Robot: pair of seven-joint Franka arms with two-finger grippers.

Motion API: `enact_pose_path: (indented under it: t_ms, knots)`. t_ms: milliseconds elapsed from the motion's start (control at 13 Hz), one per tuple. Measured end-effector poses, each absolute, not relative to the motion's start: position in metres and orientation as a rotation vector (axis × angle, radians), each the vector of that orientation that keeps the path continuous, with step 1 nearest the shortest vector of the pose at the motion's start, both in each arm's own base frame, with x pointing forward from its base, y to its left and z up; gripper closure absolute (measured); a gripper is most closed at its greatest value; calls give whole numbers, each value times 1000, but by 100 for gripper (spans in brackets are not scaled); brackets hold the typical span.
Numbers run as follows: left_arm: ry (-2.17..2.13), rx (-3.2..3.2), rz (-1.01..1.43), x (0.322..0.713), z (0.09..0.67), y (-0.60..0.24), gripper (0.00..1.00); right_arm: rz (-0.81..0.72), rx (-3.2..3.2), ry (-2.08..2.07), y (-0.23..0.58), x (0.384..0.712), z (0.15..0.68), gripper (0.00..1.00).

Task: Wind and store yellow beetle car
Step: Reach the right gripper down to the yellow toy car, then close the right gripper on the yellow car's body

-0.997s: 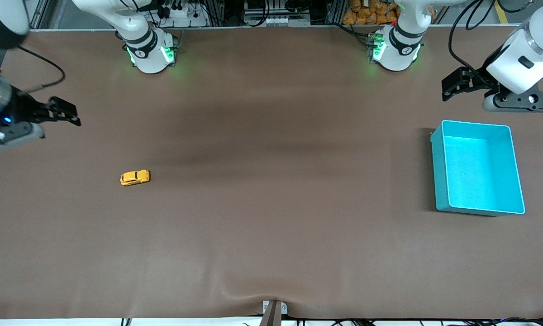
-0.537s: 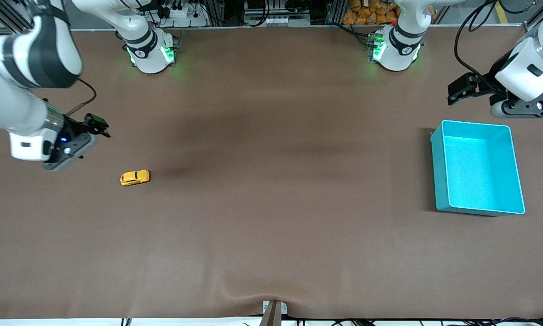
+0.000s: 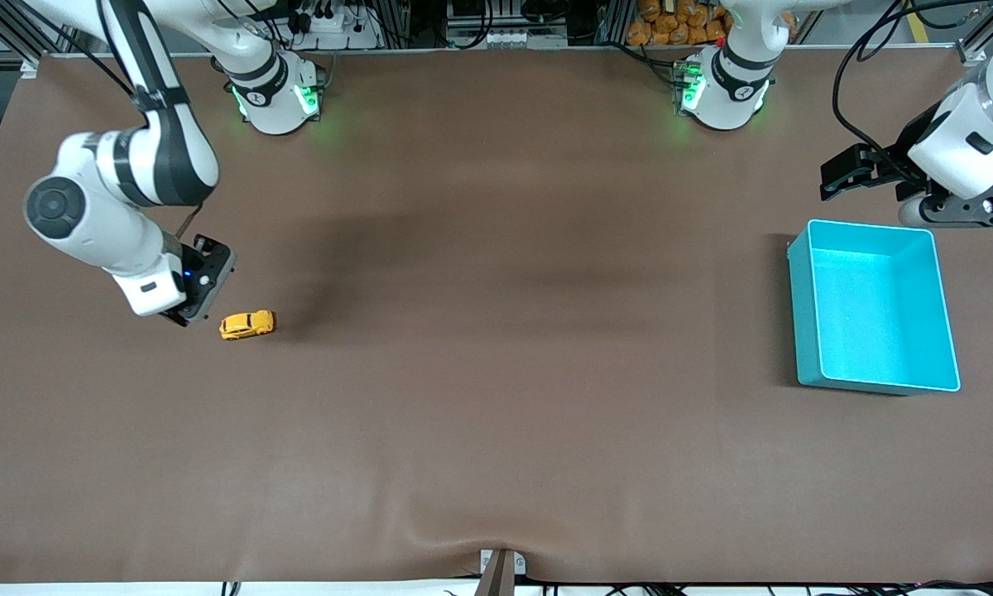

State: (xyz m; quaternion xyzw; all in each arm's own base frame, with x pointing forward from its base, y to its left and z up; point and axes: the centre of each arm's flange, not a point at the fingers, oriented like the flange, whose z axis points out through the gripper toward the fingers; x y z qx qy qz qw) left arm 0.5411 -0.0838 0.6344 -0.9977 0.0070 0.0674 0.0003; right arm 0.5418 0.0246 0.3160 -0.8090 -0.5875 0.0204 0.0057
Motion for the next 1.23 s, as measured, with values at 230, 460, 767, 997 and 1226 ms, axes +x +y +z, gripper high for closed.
enact_pose_path:
  t_ms: [230, 460, 767, 997, 1226]
  knots:
    - [24, -3134, 214, 541, 634, -84, 0, 73, -2423, -2017, 24, 543, 277, 0]
    - [19, -3112, 222, 545, 629, -81, 0, 58, -2327, -2156, 22, 548, 249, 6]
    - [7, -3060, 209, 547, 628, -74, 0, 79, -2191, -2292, 21, 548, 223, 18]
    - [-1, -3052, 200, 547, 630, -71, 0, 81, -2154, -2334, 18, 548, 210, 21]
    - [2, -3053, 196, 547, 631, -72, 0, 97, -2144, -2335, 17, 547, 202, 31]
